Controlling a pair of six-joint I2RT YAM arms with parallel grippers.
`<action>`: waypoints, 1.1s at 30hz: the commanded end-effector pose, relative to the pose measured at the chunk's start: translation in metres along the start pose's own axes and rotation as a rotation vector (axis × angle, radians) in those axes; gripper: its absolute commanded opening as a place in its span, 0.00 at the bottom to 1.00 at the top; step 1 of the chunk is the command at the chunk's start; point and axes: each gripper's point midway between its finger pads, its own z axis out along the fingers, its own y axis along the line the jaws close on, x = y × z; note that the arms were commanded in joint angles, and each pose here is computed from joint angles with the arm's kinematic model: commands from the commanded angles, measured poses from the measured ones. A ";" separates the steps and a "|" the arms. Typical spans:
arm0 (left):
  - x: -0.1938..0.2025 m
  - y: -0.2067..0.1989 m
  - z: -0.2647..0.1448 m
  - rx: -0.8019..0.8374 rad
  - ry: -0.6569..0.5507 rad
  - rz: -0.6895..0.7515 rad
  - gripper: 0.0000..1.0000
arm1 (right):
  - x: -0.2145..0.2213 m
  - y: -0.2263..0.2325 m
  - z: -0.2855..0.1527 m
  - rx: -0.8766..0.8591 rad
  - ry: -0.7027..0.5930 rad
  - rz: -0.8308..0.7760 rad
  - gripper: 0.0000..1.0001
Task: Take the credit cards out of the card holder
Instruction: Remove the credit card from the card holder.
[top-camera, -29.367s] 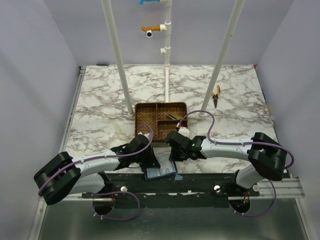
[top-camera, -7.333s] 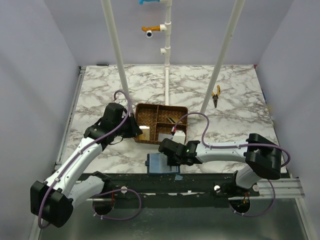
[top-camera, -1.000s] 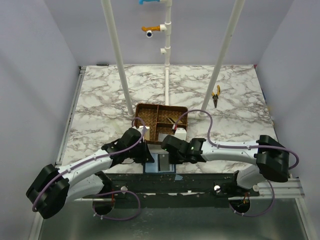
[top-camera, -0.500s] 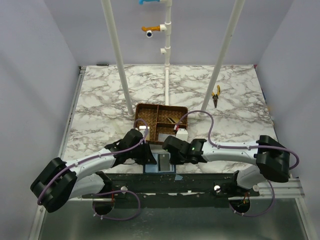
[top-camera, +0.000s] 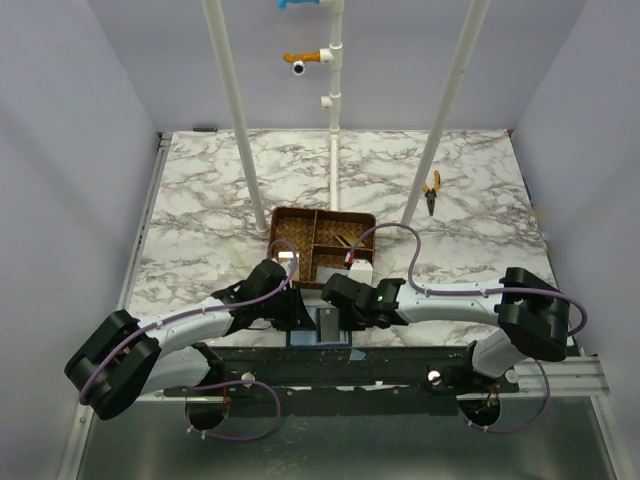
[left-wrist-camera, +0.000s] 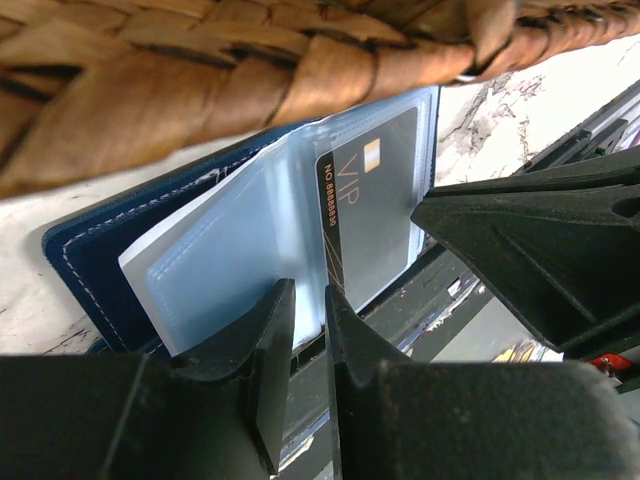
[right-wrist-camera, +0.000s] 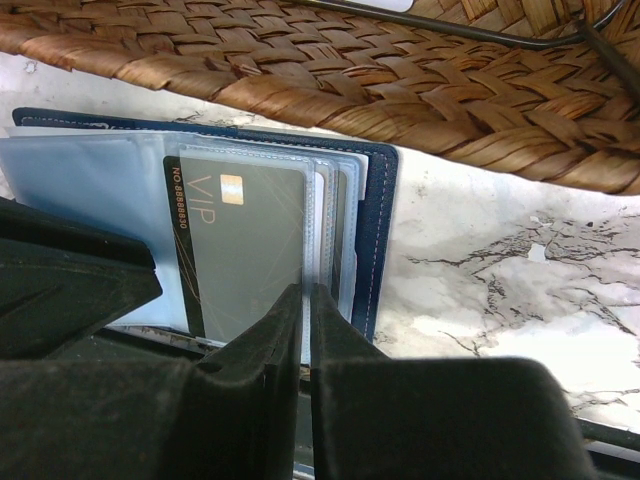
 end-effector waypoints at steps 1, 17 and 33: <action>0.004 0.000 0.003 0.025 0.018 -0.010 0.21 | 0.002 0.000 0.007 0.001 0.008 -0.003 0.10; 0.006 0.001 0.009 0.039 0.026 -0.024 0.24 | 0.009 0.003 0.015 0.010 0.047 -0.031 0.02; 0.007 -0.004 0.009 0.080 0.021 -0.044 0.19 | 0.016 0.003 0.023 0.017 0.082 -0.045 0.01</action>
